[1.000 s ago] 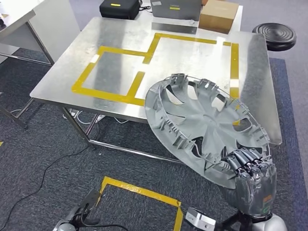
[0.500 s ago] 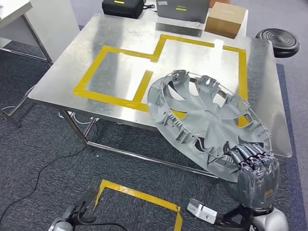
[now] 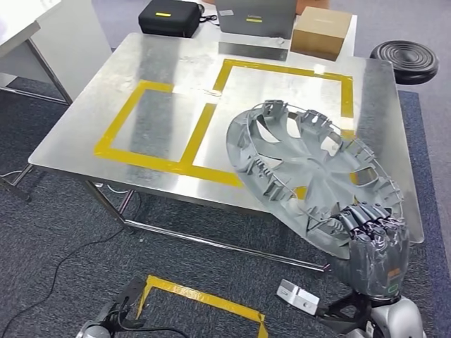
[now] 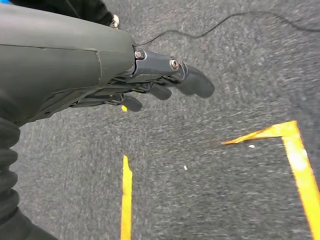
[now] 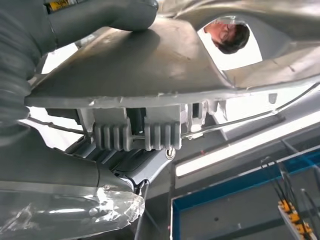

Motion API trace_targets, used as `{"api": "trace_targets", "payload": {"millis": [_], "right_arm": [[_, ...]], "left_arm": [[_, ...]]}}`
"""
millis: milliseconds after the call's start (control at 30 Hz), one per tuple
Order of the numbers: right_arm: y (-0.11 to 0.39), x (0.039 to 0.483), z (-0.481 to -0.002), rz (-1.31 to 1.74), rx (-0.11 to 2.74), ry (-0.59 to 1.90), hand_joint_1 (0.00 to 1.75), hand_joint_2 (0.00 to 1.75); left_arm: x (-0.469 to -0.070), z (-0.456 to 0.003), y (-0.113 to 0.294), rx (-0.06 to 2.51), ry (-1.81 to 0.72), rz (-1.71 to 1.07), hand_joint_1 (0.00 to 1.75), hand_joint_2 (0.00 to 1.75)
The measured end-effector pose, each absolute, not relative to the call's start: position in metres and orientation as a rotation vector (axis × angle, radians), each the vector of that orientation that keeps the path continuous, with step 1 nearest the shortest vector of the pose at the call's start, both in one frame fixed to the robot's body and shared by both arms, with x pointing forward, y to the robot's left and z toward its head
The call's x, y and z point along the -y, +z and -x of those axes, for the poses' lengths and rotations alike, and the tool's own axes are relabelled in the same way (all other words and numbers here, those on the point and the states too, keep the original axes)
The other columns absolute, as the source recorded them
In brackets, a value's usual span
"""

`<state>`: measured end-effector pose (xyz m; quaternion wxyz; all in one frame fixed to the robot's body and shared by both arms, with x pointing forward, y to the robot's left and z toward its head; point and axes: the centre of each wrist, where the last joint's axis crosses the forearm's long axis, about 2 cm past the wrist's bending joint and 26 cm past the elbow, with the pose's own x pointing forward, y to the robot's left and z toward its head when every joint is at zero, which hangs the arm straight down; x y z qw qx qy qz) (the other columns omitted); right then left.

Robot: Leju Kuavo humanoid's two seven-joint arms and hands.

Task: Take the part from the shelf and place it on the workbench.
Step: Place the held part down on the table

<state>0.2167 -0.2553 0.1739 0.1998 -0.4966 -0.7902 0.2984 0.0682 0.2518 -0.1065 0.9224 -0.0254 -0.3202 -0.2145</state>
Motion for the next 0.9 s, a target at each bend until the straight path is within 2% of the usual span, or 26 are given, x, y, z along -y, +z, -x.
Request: {"api": "trace_targets", "payload": {"millis": [900], "right_arm": [[0.171, 0.263, -0.232, 1.422, 2.153, 0.844, 1.75, 1.75]], "left_arm": [[-0.25, -0.068, -0.106, 0.655, -0.457, 0.058, 0.0, 1.75]]}}
